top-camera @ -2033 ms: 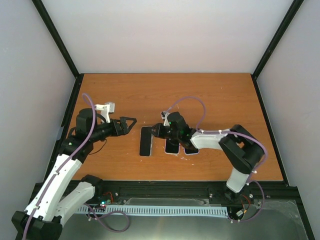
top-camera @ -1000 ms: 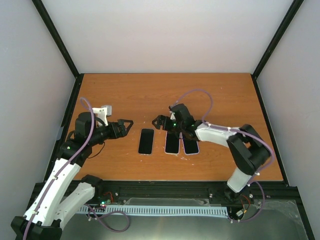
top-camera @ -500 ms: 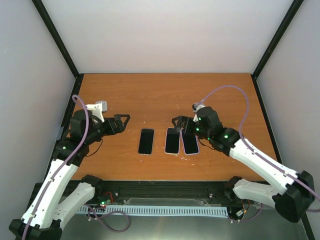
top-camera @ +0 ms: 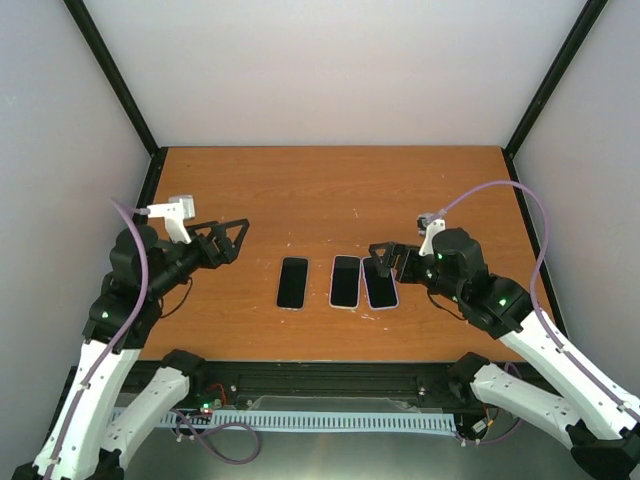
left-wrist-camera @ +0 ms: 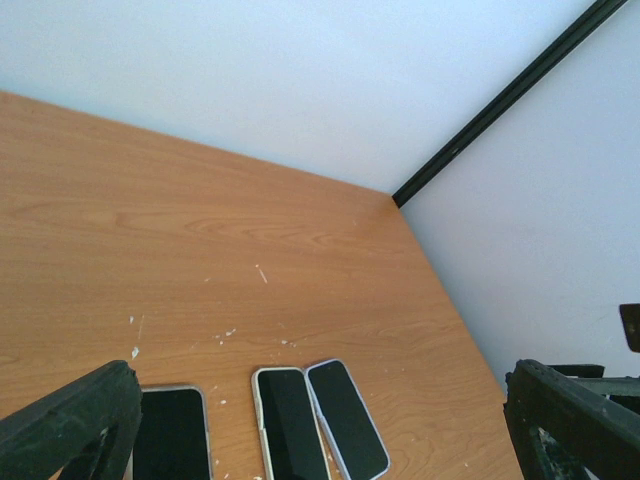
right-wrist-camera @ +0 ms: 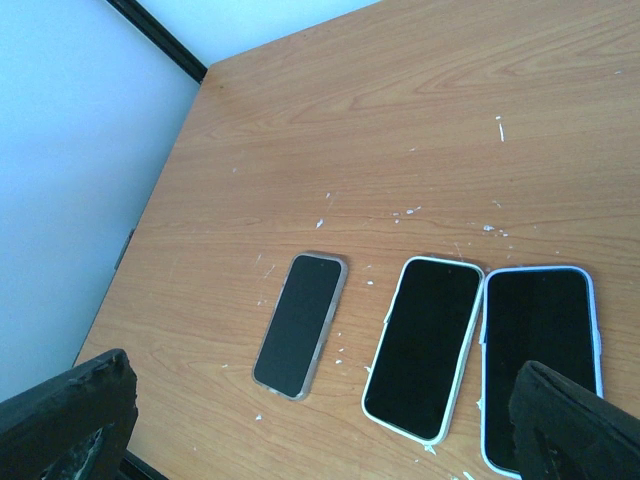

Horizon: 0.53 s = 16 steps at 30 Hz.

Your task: Put the phone into the phone case

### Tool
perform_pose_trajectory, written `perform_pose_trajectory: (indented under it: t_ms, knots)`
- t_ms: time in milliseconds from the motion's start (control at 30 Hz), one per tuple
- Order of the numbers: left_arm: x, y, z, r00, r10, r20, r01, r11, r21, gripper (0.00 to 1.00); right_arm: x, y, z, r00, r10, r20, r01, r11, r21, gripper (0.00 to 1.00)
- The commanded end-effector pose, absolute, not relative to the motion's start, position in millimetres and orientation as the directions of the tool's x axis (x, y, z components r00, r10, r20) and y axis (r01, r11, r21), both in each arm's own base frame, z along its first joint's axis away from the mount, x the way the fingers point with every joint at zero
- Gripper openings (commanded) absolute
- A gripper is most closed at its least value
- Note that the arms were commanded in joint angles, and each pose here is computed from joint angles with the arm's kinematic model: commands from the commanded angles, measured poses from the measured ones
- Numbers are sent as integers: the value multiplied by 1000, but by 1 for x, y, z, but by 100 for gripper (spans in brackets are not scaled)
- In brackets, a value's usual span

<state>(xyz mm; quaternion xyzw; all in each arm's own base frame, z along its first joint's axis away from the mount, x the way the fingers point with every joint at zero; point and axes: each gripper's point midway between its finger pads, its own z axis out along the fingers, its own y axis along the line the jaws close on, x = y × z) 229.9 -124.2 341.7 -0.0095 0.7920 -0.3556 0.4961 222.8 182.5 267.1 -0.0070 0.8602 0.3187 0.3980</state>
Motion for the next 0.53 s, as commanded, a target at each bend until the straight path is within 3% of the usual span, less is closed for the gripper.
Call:
perform_pose_trajectory:
  t_ms: [0, 500]
  knots:
    - [224, -122, 358, -439, -377, -816, 385, 741, -550, 99, 219, 174, 274, -671, 259, -695, -253, 801, 543, 100]
    - [234, -130, 314, -530, -373, -761, 337, 731, -593, 100, 219, 176, 265, -684, 285, -672, -234, 787, 572, 100]
